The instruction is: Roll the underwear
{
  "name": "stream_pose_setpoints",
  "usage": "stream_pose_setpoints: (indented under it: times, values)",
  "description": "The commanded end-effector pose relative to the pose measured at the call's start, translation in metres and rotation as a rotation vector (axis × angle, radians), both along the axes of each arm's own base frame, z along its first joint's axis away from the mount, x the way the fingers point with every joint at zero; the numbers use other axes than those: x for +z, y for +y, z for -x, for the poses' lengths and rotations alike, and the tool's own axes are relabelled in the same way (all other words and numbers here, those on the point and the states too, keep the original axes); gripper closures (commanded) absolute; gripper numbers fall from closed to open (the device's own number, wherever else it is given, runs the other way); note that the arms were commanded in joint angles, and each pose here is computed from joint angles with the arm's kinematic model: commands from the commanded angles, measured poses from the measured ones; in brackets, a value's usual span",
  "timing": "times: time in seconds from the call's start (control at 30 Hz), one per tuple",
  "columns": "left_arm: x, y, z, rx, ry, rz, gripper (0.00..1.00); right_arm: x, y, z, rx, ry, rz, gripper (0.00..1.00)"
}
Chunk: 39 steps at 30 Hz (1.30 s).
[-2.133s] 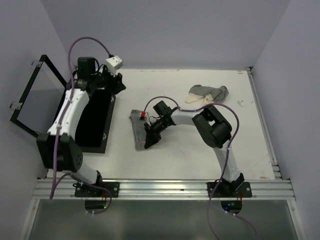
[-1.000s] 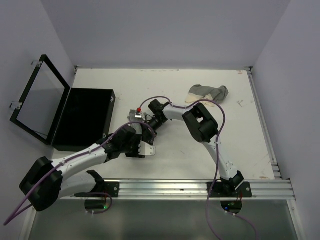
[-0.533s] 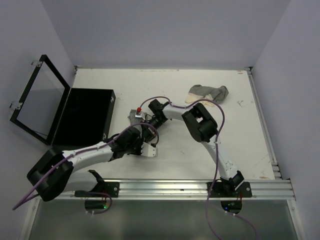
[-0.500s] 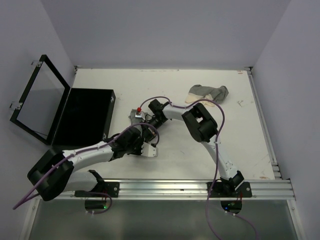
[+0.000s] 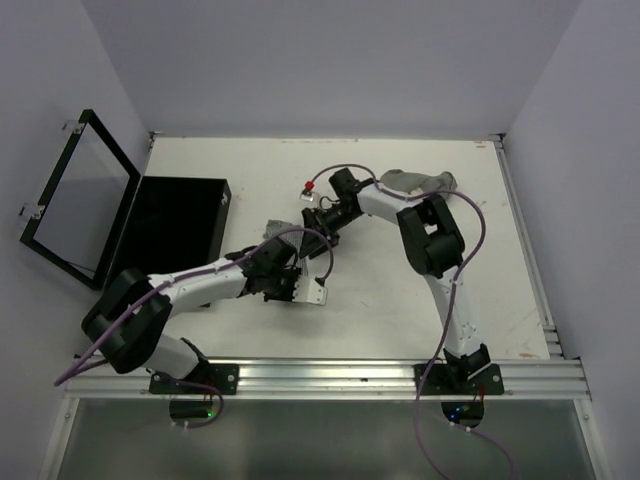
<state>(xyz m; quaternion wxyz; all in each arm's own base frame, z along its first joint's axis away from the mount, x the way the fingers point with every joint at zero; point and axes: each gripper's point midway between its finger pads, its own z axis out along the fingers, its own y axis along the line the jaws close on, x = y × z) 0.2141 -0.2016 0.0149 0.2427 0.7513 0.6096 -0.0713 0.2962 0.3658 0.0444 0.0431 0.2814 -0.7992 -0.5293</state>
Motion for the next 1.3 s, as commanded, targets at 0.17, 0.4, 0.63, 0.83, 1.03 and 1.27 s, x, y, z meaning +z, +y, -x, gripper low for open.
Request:
stream_pose_setpoints:
  times: [0.17,0.4,0.63,0.83,1.03,1.27]
  values:
    - [-0.011,0.014,0.053,0.009,0.690,0.002,1.00,0.063,-0.081,-0.094,-0.316,-0.467,0.138,0.17]
    - [-0.019,0.014,0.023,0.124,0.942,-0.020,1.00,0.117,-0.120,-0.067,-0.188,-0.799,0.063,0.35]
    - [-0.034,0.008,-0.001,0.168,1.051,0.001,1.00,0.109,-0.098,0.005,0.047,-0.934,0.032,0.43]
    - [-0.050,0.009,-0.018,0.185,1.087,0.017,0.96,0.077,-0.046,0.049,0.287,-1.040,-0.035,0.37]
    - [-0.056,0.004,-0.031,0.177,1.081,0.034,0.93,0.044,-0.006,0.064,0.392,-1.160,-0.066,0.34]
    - [-0.056,0.006,-0.029,0.177,1.087,0.026,0.89,0.012,0.013,0.073,0.462,-1.220,-0.097,0.34]
